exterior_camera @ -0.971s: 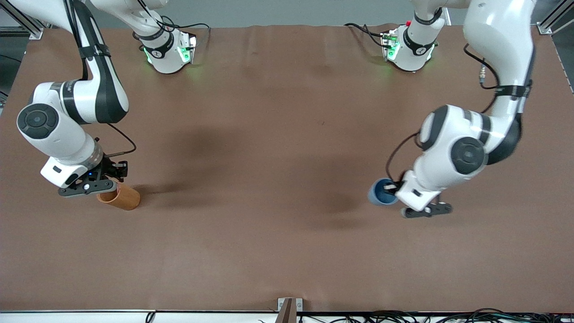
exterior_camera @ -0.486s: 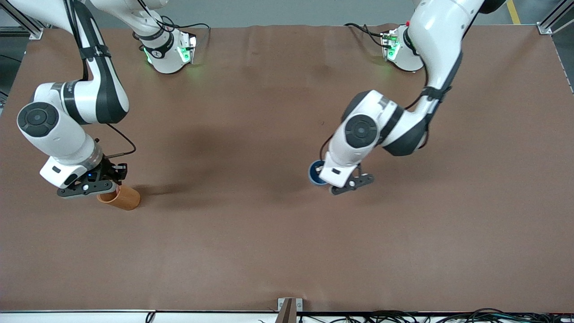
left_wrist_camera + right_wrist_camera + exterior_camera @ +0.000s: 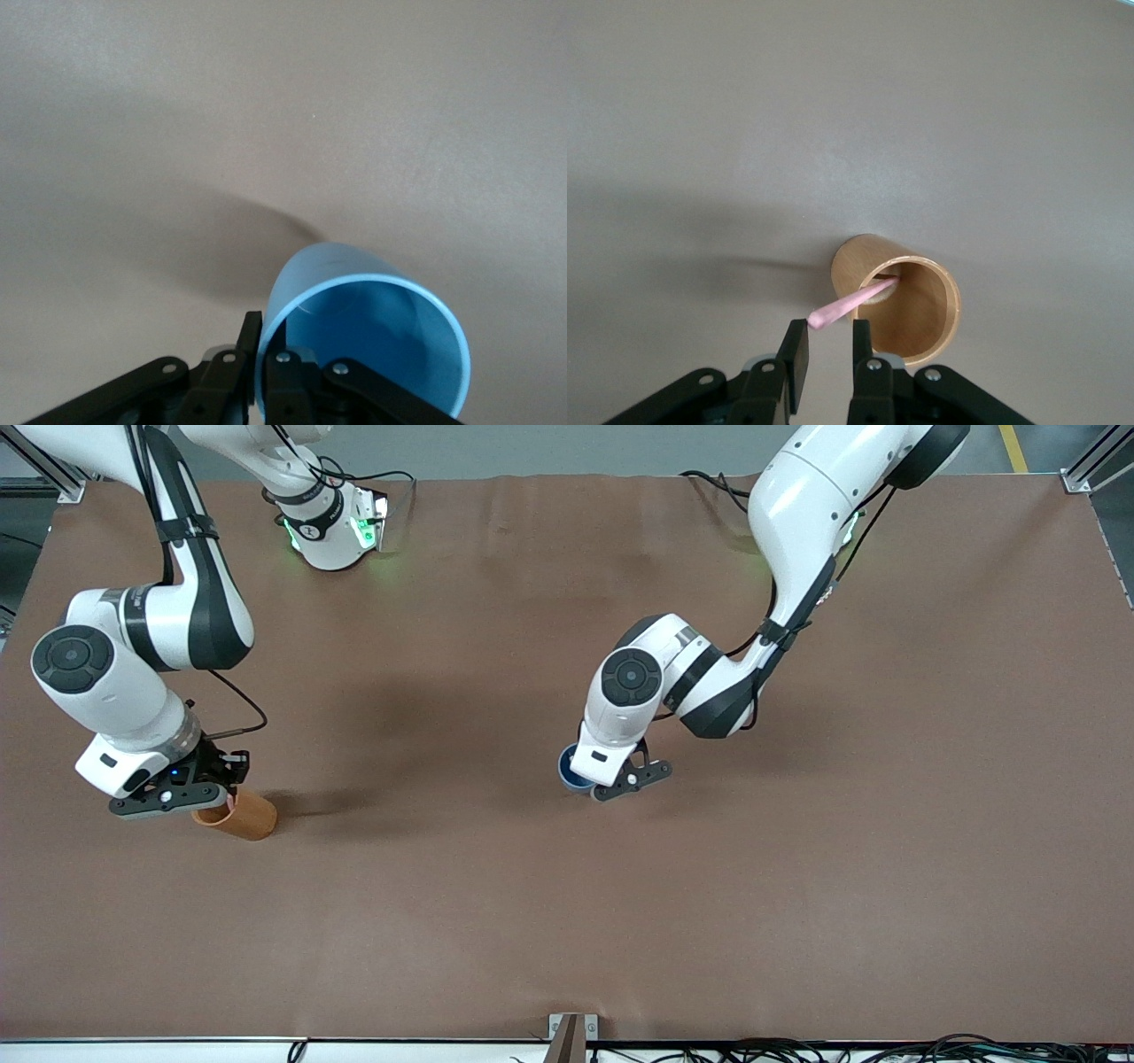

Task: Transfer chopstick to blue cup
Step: 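Slide the blue cup toward the table center with the left gripper, then open and withdraw the left gripper while the right gripper lifts the chopstick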

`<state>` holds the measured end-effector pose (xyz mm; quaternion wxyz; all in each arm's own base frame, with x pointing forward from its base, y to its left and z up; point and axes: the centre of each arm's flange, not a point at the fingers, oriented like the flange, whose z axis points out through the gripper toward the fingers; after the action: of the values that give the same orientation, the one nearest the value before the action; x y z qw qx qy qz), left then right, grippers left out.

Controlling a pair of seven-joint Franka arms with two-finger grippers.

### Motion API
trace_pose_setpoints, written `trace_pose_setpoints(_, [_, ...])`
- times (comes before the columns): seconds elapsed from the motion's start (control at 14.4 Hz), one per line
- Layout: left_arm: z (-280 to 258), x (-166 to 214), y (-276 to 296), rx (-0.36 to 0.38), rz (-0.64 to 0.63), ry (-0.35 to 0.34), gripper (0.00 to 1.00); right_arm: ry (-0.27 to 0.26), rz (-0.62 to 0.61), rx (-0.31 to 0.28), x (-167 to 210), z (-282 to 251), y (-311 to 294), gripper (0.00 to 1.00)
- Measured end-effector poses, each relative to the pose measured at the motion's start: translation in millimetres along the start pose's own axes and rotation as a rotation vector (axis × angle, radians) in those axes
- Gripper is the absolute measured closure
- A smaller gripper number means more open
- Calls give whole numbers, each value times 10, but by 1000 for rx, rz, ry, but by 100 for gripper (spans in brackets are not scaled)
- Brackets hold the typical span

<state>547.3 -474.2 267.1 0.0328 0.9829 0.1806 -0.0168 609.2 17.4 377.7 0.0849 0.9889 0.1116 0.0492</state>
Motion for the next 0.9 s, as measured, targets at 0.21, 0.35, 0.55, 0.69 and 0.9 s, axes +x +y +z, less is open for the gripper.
trace_pose_setpoints(0.21, [118, 27, -10, 13, 3, 23, 95, 1, 0, 0, 8, 40, 1, 72])
trace_pose_setpoints(0.35, [138, 31, -12, 15, 4, 24, 92, 5, 1, 0, 15, 32, 9, 72])
trace_pose_setpoints(0.55, [122, 51, -11, 13, 4, 28, 77, 12, 3, -2, 48, 14, 24, 74])
trace_pose_setpoints(0.69, [34, 119, -12, 3, 0, 41, 56, 13, 4, -3, 80, 30, 31, 75])
trace_pose_setpoints(0.9, [-519, 438, -220, 17, 43, 79, 26, 13, 2, -2, 107, 108, 22, 75])
